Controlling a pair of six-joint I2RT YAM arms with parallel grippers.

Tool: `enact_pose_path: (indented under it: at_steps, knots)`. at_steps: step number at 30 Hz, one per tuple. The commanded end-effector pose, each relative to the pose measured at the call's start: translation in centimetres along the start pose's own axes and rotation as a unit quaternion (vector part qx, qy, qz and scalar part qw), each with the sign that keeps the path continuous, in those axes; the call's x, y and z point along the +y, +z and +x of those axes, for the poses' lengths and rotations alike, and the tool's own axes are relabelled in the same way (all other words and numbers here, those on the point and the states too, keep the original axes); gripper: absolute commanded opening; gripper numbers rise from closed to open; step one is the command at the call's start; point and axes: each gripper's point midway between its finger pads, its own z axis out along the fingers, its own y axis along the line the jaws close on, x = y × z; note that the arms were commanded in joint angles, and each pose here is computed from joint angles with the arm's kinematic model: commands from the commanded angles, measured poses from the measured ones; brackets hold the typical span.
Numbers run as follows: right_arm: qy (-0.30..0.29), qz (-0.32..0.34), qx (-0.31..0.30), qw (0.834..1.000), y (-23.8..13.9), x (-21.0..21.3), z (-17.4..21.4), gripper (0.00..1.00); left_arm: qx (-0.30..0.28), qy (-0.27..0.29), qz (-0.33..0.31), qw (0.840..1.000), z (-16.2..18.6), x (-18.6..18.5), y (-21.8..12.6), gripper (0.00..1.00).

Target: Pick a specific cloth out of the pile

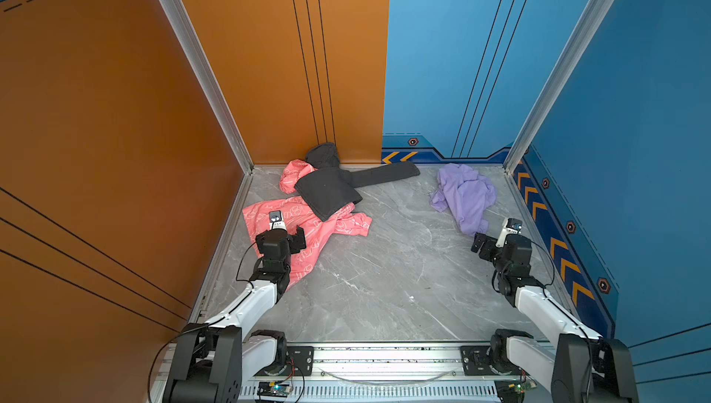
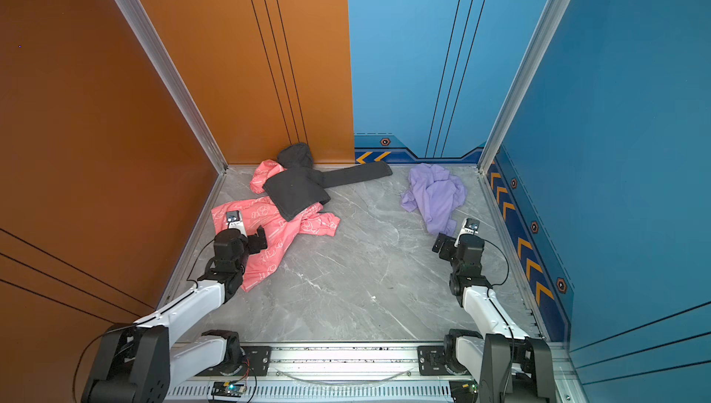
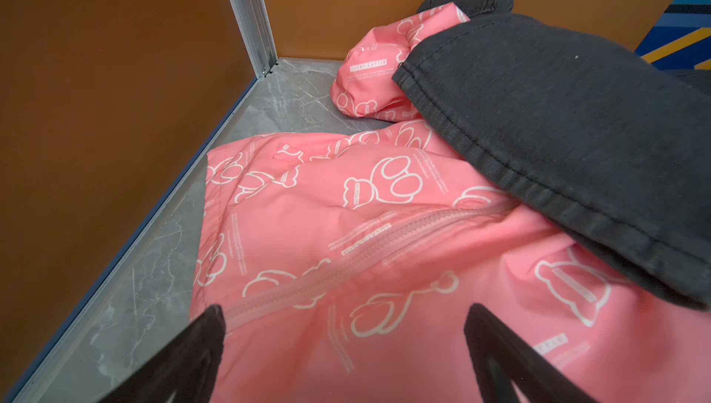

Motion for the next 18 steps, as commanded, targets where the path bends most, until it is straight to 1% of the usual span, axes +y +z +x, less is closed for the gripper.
enact_pose_path:
  at_steps: [1, 4, 8, 11, 14, 16, 18]
  knots:
    - [-0.017, 0.004, -0.067, 0.998, 0.0, -0.1, -2.6, 1.0, -0.034, 0.003, 0.01, 0.999, -0.5, -0.4, 0.7, 0.98]
    - [-0.019, -0.003, -0.077, 0.997, 0.6, 0.1, -2.5, 1.0, -0.039, 0.002, 0.032, 0.999, -0.4, -1.3, 1.7, 0.98]
    - [-0.017, -0.018, -0.088, 0.996, 2.1, 0.9, -3.1, 1.0, -0.028, 0.038, 0.069, 0.996, -0.4, -2.9, 3.1, 0.98]
    - [-0.013, -0.038, -0.097, 0.994, 3.6, 1.8, -3.6, 1.0, -0.023, 0.035, 0.082, 0.996, 0.3, -3.0, 4.0, 0.98]
    - [-0.036, -0.058, -0.084, 0.994, 5.0, 3.0, -3.0, 1.0, -0.018, 0.032, 0.091, 0.995, 1.0, -3.2, 4.9, 0.98]
    - [-0.059, -0.075, -0.06, 0.994, 5.5, 4.1, -2.5, 1.0, -0.014, 0.033, 0.095, 0.995, 1.4, -3.3, 5.3, 0.98]
    - [-0.071, -0.082, -0.065, 0.992, 5.7, 4.8, -2.3, 1.0, -0.013, 0.028, 0.089, 0.996, 1.6, -3.0, 5.3, 0.98]
